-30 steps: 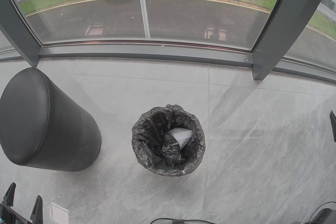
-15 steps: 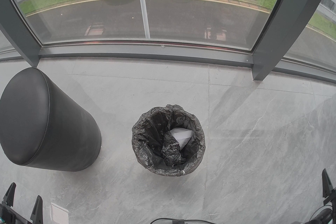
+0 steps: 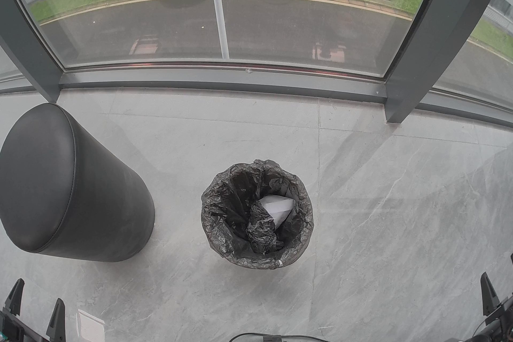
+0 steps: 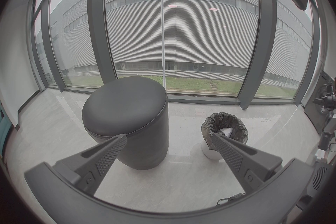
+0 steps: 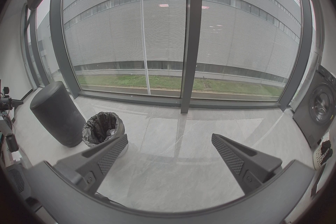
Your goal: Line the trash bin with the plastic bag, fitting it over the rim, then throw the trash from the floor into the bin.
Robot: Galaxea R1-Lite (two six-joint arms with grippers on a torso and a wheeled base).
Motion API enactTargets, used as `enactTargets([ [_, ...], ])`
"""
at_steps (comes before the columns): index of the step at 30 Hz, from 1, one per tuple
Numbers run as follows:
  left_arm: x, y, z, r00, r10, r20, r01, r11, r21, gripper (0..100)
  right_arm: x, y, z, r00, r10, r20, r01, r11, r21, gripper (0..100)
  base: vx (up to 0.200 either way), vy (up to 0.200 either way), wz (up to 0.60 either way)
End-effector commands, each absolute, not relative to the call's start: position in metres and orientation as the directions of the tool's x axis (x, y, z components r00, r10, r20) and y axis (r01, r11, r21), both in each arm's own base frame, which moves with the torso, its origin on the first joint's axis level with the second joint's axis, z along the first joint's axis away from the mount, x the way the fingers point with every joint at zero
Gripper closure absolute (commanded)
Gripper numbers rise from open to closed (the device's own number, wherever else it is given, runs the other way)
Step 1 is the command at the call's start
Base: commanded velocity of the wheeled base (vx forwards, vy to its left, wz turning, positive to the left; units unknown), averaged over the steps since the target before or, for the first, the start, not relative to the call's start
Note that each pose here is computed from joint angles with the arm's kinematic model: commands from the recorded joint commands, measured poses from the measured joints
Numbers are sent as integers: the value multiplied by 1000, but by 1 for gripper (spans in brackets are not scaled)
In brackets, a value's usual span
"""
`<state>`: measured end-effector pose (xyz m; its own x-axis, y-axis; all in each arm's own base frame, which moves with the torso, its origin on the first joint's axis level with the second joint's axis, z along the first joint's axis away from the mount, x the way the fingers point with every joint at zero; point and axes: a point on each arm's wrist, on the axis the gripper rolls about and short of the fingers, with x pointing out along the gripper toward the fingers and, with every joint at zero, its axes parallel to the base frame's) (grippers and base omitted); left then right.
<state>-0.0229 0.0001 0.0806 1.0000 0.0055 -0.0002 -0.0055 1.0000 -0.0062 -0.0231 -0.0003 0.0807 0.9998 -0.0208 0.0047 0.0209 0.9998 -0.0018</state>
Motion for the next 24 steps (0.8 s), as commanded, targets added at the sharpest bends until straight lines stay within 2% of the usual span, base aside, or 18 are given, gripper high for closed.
enactTargets([
  [1, -23, 0, 75, 1000, 6, -3, -6, 1000, -8, 0, -22, 0, 77, 1000, -2, -23, 1, 1000, -29, 0, 0, 0, 0],
  [4, -23, 0, 75, 1000, 6, -3, -6, 1000, -6, 0, -23, 0, 77, 1000, 8, -15, -9, 997, -73, 0, 0, 0, 0],
  [8, -23, 0, 75, 1000, 6, -3, -6, 1000, -8, 0, -23, 0, 76, 1000, -5, -11, 5, 1000, 8, 0, 0, 0, 0],
  [24, -23, 0, 75, 1000, 6, -3, -6, 1000, -6, 0, -22, 0, 76, 1000, -6, -15, 6, 1000, 6, 0, 0, 0, 0],
])
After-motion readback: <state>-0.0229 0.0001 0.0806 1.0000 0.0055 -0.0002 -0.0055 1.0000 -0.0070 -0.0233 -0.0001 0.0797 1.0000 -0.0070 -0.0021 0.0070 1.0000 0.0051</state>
